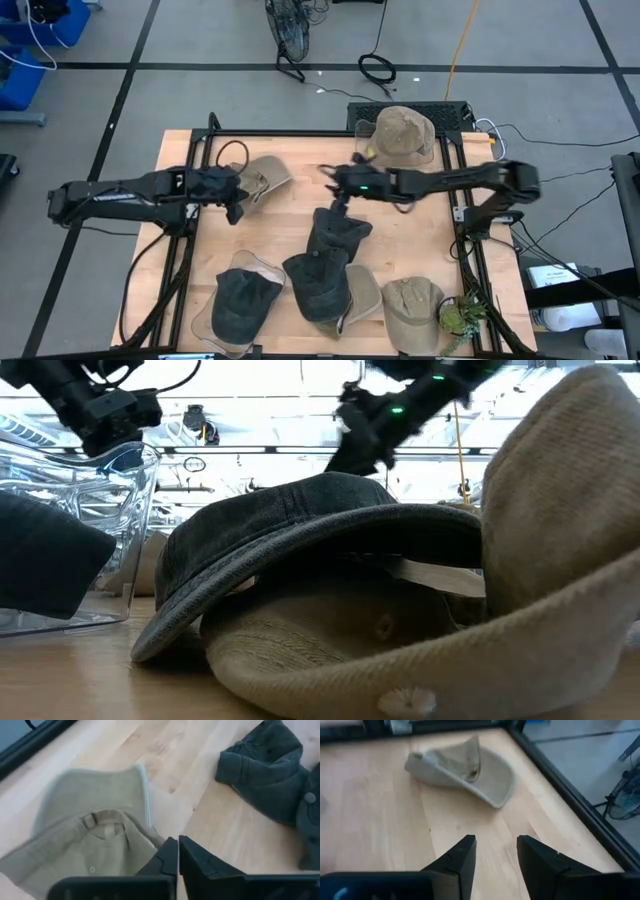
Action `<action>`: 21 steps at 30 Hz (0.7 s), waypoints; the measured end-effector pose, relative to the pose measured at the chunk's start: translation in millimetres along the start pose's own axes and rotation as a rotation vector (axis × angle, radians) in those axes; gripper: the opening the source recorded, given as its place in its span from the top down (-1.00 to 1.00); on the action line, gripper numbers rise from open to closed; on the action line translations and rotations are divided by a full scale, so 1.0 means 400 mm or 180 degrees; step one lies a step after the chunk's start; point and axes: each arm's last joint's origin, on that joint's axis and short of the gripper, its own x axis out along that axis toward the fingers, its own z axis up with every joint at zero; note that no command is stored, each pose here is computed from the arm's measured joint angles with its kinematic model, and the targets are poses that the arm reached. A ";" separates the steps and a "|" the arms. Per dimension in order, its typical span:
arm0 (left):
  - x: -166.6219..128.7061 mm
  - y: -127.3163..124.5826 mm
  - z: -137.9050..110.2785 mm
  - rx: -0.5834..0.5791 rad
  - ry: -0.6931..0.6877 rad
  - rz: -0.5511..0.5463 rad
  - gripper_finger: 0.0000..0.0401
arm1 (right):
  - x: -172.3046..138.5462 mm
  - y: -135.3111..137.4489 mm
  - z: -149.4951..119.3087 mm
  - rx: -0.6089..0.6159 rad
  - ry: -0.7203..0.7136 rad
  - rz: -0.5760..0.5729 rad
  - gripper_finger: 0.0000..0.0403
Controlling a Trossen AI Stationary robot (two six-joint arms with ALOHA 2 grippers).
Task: Pick & Place hat
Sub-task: Put the brown cap into the top transparent bin
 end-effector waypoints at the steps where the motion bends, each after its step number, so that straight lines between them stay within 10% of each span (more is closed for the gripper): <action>1: 0.002 -0.003 0.008 0.0028 0.0006 0.0012 0.83 | -0.020 -0.007 -0.011 0.0089 -0.0123 0.0010 0.38; 21: 0.106 -0.011 0.008 0.0186 0.0850 0.0249 -0.93 | -0.111 -0.030 -0.053 0.0287 -0.0441 -0.0350 0.53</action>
